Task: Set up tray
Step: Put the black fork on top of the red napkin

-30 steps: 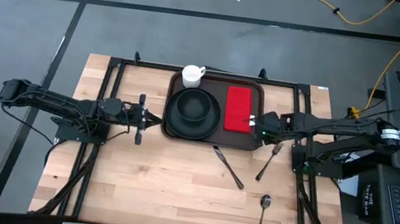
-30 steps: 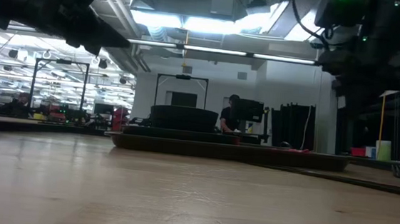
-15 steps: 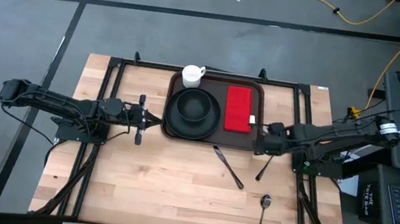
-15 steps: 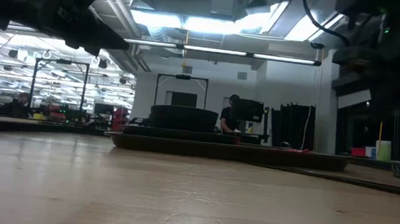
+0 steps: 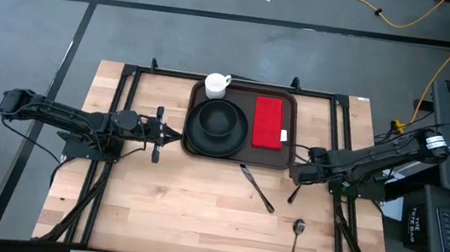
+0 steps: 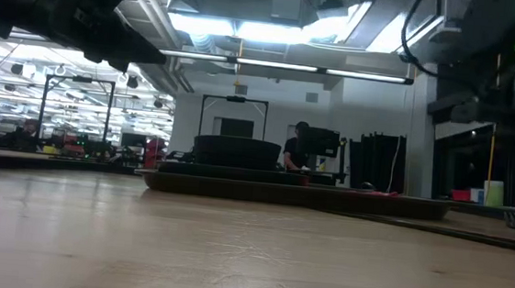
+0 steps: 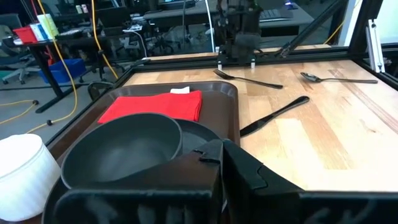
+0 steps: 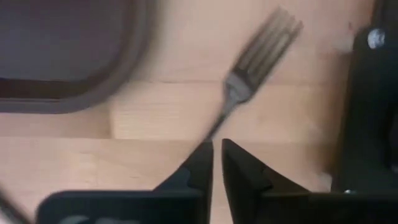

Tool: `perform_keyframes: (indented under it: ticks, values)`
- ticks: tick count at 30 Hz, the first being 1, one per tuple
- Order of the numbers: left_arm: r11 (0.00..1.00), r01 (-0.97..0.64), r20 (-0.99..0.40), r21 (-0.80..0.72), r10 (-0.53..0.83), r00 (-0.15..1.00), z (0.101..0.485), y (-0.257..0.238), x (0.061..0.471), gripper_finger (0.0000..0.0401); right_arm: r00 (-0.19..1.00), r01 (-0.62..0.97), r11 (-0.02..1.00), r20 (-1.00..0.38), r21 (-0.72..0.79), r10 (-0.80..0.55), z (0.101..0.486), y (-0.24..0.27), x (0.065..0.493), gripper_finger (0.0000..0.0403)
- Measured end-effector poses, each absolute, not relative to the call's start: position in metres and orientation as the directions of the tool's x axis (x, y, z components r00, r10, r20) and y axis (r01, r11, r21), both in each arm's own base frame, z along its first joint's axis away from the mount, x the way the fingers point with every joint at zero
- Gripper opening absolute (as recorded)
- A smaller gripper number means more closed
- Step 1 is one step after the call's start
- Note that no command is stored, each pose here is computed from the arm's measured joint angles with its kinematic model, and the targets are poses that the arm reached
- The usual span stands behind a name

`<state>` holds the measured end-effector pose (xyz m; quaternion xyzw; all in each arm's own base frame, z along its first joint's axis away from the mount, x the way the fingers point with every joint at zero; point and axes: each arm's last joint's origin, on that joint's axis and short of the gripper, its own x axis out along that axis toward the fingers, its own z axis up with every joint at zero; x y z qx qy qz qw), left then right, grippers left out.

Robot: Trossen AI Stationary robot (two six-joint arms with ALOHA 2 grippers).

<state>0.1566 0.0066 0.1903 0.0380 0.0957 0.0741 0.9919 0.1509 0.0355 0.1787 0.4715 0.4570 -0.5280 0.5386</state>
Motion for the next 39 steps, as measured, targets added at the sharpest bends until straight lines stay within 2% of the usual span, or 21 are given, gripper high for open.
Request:
perform_keyframes:
  ticks: [8, 14, 18, 23, 32, 39]
  values:
    - [0.988, -0.143, -0.185, 0.064, 0.153, 0.971, 0.19, 0.007, 0.157, 0.0002, 0.083, 0.996, -0.02, -0.99, 0.086, -0.111, 0.163, 0.038, 0.151, 0.0114]
    - [0.988, -0.143, -0.186, 0.064, 0.152, 0.971, 0.19, 0.007, 0.157, 0.0004, 0.049, 0.989, -0.135, -0.991, 0.066, -0.123, 0.155, 0.036, 0.145, 0.0162]
    - [0.988, -0.142, -0.191, 0.065, 0.152, 0.97, 0.19, 0.007, 0.156, 0.0005, 0.062, 0.983, -0.165, -0.991, 0.082, -0.119, 0.149, 0.036, 0.144, 0.0179]
    - [0.988, -0.142, -0.191, 0.065, 0.152, 0.97, 0.19, 0.007, 0.156, 0.0004, 0.099, 0.976, -0.182, -0.989, 0.119, -0.114, 0.142, 0.036, 0.144, 0.0182]
    - [0.988, -0.142, -0.191, 0.065, 0.152, 0.97, 0.19, 0.007, 0.157, 0.0003, 0.064, 0.96, -0.265, -0.99, 0.096, -0.129, 0.131, 0.033, 0.135, 0.0182]
    - [0.988, -0.142, -0.191, 0.065, 0.152, 0.97, 0.19, 0.007, 0.157, 0.0003, 0.046, 0.969, -0.237, -0.991, 0.076, -0.129, 0.13, 0.033, 0.133, 0.0149]
